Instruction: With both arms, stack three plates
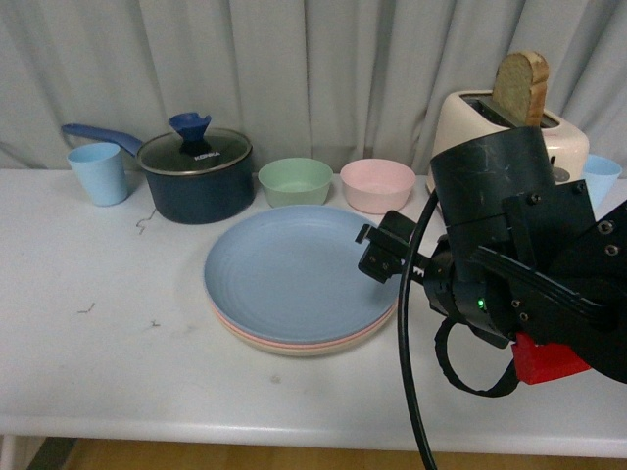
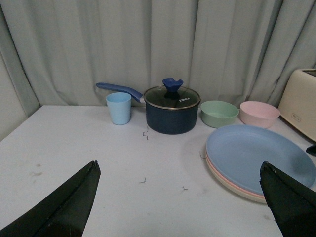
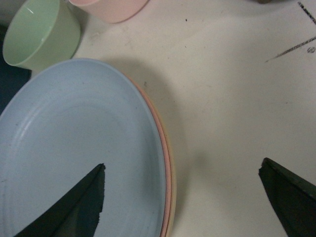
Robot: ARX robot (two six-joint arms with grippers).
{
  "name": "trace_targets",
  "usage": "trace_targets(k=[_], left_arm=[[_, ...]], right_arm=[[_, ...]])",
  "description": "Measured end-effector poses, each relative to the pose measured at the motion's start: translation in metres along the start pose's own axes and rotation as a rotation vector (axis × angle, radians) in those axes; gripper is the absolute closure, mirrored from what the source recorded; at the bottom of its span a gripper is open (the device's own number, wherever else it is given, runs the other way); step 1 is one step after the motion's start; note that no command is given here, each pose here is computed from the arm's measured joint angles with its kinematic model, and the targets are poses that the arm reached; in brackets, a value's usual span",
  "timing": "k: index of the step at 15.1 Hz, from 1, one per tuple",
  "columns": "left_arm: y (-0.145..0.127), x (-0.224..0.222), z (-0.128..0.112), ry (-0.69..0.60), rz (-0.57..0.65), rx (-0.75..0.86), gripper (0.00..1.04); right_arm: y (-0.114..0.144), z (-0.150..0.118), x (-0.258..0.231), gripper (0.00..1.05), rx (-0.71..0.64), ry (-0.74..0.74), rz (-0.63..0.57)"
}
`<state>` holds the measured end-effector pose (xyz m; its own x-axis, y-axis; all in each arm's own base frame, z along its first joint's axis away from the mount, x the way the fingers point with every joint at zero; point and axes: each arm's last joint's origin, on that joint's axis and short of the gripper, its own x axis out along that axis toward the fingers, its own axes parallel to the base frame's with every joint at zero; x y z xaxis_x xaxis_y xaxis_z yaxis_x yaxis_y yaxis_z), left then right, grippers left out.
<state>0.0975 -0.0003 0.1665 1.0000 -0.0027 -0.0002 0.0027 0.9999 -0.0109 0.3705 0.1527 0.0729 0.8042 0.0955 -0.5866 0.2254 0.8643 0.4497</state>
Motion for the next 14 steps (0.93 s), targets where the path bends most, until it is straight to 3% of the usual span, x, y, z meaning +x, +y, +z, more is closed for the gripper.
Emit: trace_targets(k=[1,5,7,9,10,11,13,14], left_arm=[[0.0,0.0,0.0,0.0,0.0,0.0,0.07],[0.0,0.0,0.0,0.0,0.0,0.0,0.07],[0.0,0.0,0.0,-0.001,0.0,0.0,0.07],[0.0,0.0,0.0,0.001,0.003,0.0,0.07],[0.0,0.0,0.0,0.001,0.002,0.0,0.07],[0.0,0.0,0.0,0.001,0.002,0.0,0.07],[0.0,0.0,0.0,0.0,0.003,0.0,0.07],[0.0,0.0,0.0,0.0,0.003,0.0,0.07]], right_arm=[[-0.004,0.003,-0.004,0.05,0.008,-0.011,0.019],[-0.041,0.018,-0.044,0.06,-0.017,-0.025,0.092],[-0.082,0.03,-0.067,0.27,-0.209,-0.372,0.085],[-0.124,0.048,-0.117,0.51,-0.407,-0.52,0.059],[-0.129,0.063,-0.14,0.62,-0.446,-0.613,0.053],[-0.13,0.06,-0.161,0.75,-0.475,-0.648,0.058],[-0.136,0.033,-0.192,0.98,-0.518,-0.538,0.058],[-0.136,0.029,-0.21,1.03,-0.526,-0.582,0.067]])
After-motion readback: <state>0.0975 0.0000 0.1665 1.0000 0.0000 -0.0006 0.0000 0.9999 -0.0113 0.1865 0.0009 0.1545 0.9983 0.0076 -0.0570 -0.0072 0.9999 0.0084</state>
